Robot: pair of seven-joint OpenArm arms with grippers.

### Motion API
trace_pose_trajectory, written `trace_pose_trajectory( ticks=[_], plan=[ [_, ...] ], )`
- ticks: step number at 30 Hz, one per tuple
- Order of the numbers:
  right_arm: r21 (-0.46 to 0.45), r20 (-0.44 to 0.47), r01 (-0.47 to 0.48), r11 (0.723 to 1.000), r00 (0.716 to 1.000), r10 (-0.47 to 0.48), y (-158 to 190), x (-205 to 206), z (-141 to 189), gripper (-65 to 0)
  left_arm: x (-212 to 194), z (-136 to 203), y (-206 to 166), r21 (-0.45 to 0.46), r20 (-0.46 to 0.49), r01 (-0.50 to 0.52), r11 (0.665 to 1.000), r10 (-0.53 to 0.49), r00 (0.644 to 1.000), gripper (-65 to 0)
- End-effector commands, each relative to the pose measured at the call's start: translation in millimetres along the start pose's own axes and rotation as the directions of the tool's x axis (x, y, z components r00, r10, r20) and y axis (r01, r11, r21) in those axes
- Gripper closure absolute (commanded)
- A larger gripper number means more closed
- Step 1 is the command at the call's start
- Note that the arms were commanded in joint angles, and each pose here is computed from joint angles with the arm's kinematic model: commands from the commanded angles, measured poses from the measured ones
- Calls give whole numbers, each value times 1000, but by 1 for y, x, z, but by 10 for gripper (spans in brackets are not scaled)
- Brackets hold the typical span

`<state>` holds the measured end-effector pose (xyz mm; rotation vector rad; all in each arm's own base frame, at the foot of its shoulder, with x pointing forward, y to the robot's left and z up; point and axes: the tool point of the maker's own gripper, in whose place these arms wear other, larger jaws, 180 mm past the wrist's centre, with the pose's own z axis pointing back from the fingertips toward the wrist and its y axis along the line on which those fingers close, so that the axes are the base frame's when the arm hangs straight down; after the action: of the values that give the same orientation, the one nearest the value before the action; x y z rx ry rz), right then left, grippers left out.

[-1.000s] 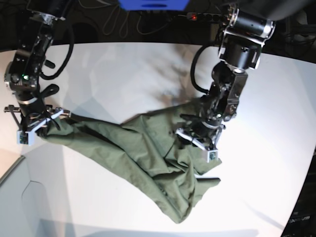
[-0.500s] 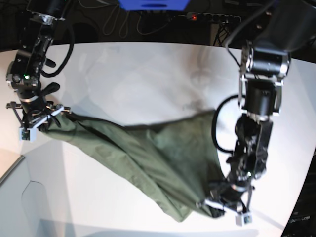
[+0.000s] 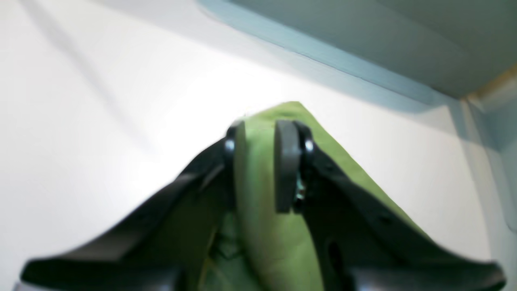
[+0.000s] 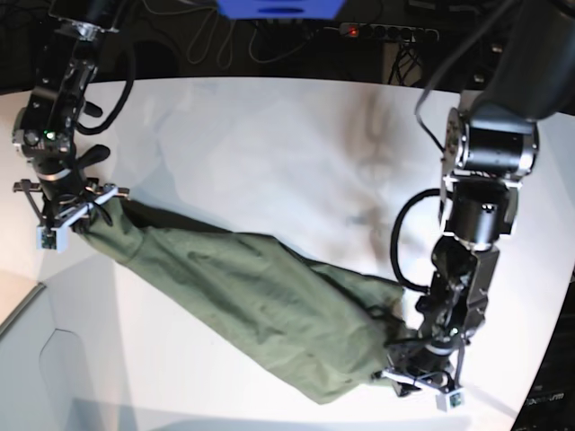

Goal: Layout the t-shirt on the table in an organized manner, then fold the t-shirt properly
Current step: 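Hold the shirt with both grippers and raise it off the table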

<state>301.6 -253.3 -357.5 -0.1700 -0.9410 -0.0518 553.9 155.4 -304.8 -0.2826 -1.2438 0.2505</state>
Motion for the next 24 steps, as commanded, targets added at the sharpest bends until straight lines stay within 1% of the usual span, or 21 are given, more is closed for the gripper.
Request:
trace_pose_trajectory(
  ticks=[1,3,5,6,9,11,15,19,22,24],
  plan=[
    [-1,61,-10,1000,998,10,-2,18,2,0,32,-3,-8,-17,87,2,1000,0,996,-131],
    [-1,59,-10,1000,998,10,-2,18,2,0,28,-3,-4,-9,84,-2,1000,3,997,-132],
    [-1,57,-10,1000,998,10,-2,18,2,0,23,-3,-3,-8,66,-7,1000,7,998,-157],
    [0,58,-11,1000,998,11,-2,18,2,0,20,-2,-3,-9,56,-8,1000,9,998,-181],
    [1,57,-10,1000,998,10,-1,18,2,0,3,1,5,5,19,-12,1000,12,1000,-278],
    [2,57,-8,1000,998,8,-1,18,2,0,-21,8,16,22,-18,-14,1000,14,1000,-333],
    [2,65,-7,1000,998,7,0,19,1,0,-53,31,30,27,-41,4,1000,-3,999,-341],
    [2,63,-7,1000,998,7,0,19,1,0,-79,57,27,5,-48,10,1000,-10,999,-338],
    [3,64,-6,1000,998,6,0,19,0,0,-92,62,28,8,-66,5,1000,-5,998,-338],
    [4,65,-7,1000,998,6,0,20,0,0,-106,63,35,27,-99,-1,1000,3,995,-338]
  ],
)
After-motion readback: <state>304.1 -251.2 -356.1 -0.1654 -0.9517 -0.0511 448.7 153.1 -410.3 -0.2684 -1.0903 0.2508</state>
